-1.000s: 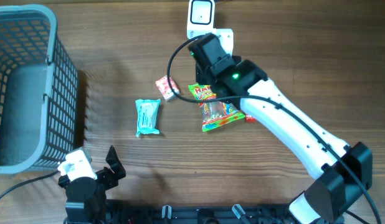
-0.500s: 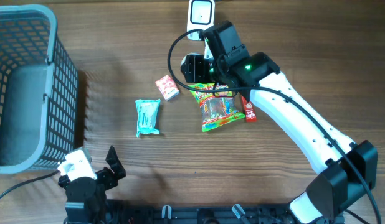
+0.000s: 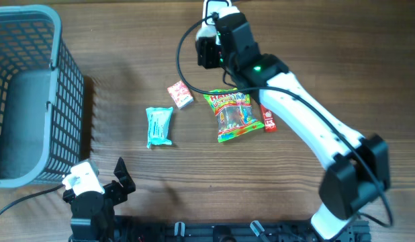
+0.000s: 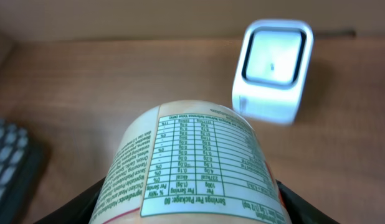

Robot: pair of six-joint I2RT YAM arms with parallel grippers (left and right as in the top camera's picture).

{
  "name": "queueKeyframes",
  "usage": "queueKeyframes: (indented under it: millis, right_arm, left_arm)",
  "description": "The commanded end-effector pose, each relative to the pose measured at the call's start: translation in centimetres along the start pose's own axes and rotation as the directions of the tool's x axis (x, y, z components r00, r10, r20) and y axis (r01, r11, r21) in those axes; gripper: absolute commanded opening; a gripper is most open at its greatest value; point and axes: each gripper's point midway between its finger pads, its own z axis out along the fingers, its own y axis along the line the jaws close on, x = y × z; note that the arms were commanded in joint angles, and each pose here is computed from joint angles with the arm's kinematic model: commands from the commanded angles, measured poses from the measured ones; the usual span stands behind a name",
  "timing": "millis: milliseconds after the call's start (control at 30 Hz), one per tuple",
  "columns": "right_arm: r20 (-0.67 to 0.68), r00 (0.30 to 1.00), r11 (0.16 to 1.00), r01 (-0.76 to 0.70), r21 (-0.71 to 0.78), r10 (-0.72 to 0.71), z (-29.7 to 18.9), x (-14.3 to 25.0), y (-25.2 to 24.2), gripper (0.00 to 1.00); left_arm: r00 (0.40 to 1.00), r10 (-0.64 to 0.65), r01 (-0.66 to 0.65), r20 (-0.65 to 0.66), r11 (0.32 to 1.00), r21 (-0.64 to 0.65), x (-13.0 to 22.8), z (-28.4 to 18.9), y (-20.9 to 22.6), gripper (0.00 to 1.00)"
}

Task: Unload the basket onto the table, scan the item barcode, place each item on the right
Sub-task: 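Hold jar label in front of the scanner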

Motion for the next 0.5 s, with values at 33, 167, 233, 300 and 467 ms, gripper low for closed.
queueKeyframes:
  millis: [33,167,233,300,467]
  right_arm:
    - [0.1,0.988,0.98,0.103,0.169,-0.121,4.1,-0.6,-2.9,0.59]
    - [0.207,0.954,0.96,0.171,0.222,-0.218,5.8,-2.4,-3.2,0.6]
    - [0.263,0.927,0.95,0.207,0.232,-0.266,6.6,-3.3,-3.0,0.63]
    - [0.307,0.904,0.943,0.227,0.242,-0.296,7.5,-3.9,-3.1,0.64]
    - [0.365,0.873,0.927,0.215,0.308,-0.324,9.3,-4.1,-5.2,0.64]
  left_arm:
    - [1.0,-0.007,0.007,0.004,1.0,-0.013,0.0,0.1,0.2,1.0]
    - [1.0,-0.007,0.007,0.004,1.0,-0.013,0.0,0.1,0.2,1.0]
    - [1.0,-0.007,0.007,0.004,1.0,-0.013,0.0,0.1,0.2,1.0]
    - [1.0,-0.007,0.007,0.004,1.0,-0.013,0.0,0.1,0.2,1.0]
    - [1.0,-0.007,0.007,0.004,1.0,-0.013,0.0,0.1,0.2,1.0]
